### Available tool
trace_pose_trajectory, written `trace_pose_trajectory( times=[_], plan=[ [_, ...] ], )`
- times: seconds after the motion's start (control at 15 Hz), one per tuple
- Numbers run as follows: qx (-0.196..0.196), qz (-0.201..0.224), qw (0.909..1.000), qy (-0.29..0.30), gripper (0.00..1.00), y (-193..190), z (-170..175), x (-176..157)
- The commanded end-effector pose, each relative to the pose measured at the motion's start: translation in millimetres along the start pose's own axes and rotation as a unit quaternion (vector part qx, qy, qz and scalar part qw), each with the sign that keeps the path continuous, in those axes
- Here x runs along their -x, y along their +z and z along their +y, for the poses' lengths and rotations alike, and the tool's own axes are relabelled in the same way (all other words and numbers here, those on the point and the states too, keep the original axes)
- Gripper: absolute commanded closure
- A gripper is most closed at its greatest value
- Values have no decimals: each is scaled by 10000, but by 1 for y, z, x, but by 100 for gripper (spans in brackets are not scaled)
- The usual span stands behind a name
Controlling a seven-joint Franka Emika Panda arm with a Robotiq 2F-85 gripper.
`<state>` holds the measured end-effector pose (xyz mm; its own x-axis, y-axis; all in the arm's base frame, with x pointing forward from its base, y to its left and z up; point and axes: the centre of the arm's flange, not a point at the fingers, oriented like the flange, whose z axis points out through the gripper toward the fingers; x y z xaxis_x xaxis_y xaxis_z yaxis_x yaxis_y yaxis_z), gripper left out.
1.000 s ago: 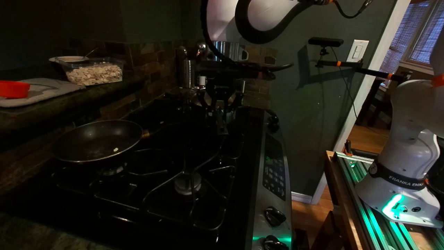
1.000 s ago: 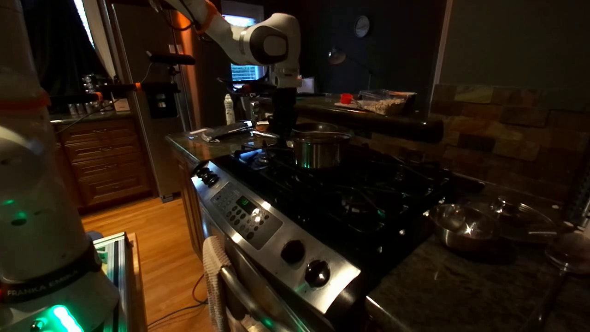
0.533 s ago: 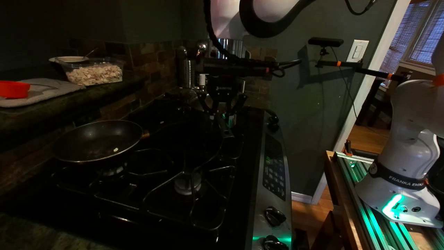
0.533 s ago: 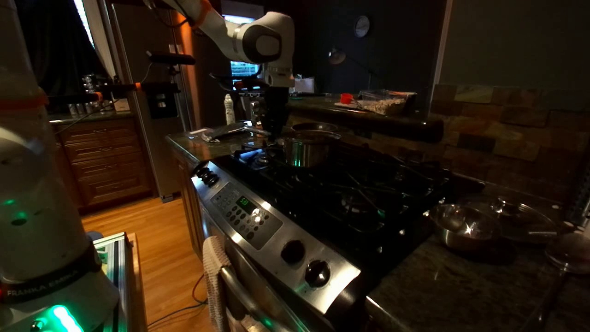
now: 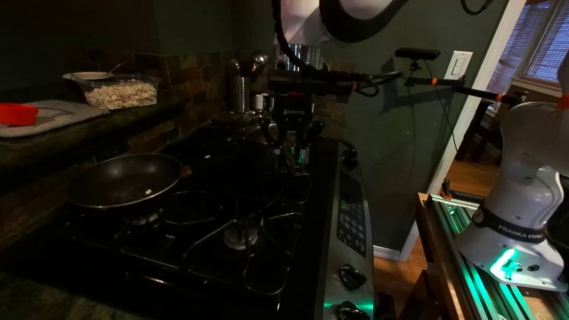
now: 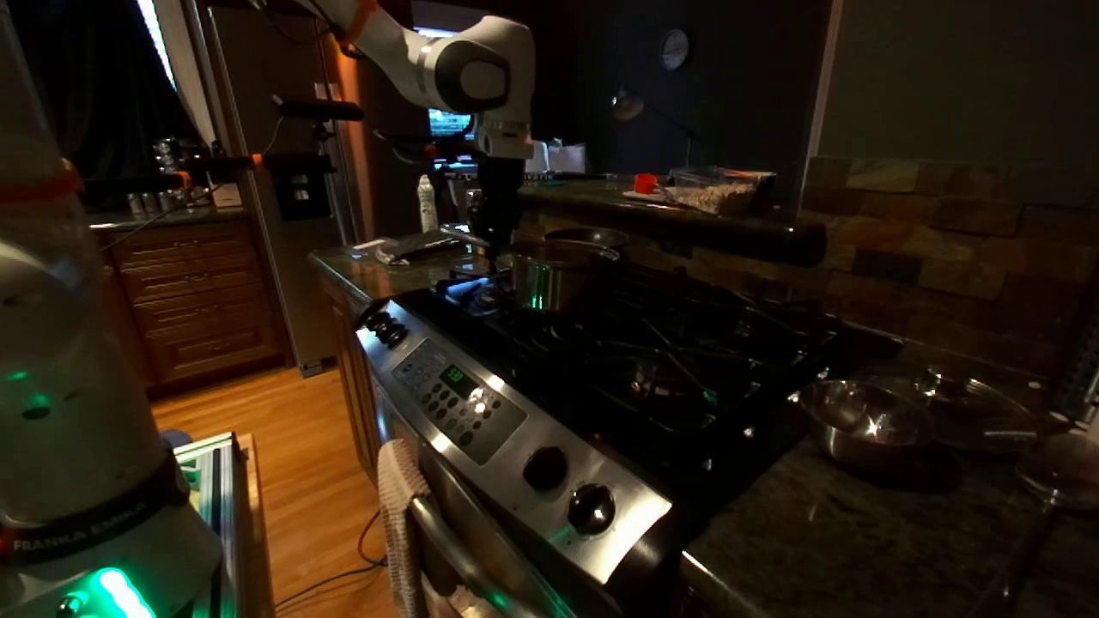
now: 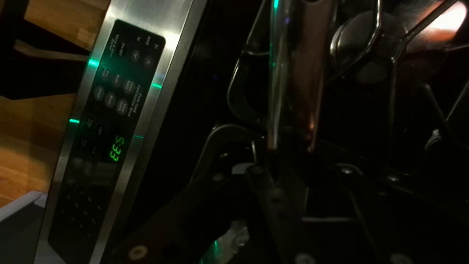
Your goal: Move the pot to the left
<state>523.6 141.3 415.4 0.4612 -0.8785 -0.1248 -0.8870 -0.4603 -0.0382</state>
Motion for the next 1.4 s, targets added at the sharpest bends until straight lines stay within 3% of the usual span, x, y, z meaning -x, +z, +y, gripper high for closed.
trace_pose_trajectory(
  times=[0.0, 0.53, 0.67, 0.73, 1.07, 1.13, 1.33],
  plan=[
    [-128, -84, 9998, 117, 92, 0, 10, 29],
    [-159, 36, 9997, -178, 92, 22, 0, 74],
    [-89, 0, 9998, -199, 92, 17, -4, 66],
    [-94, 1, 9997, -220, 68, 17, -4, 68],
    [-96, 1, 9997, -209, 68, 17, -4, 66],
    [-97, 1, 9997, -208, 92, 17, -4, 66],
    [-277, -113, 9995, -78, 92, 18, -14, 80]
  ],
)
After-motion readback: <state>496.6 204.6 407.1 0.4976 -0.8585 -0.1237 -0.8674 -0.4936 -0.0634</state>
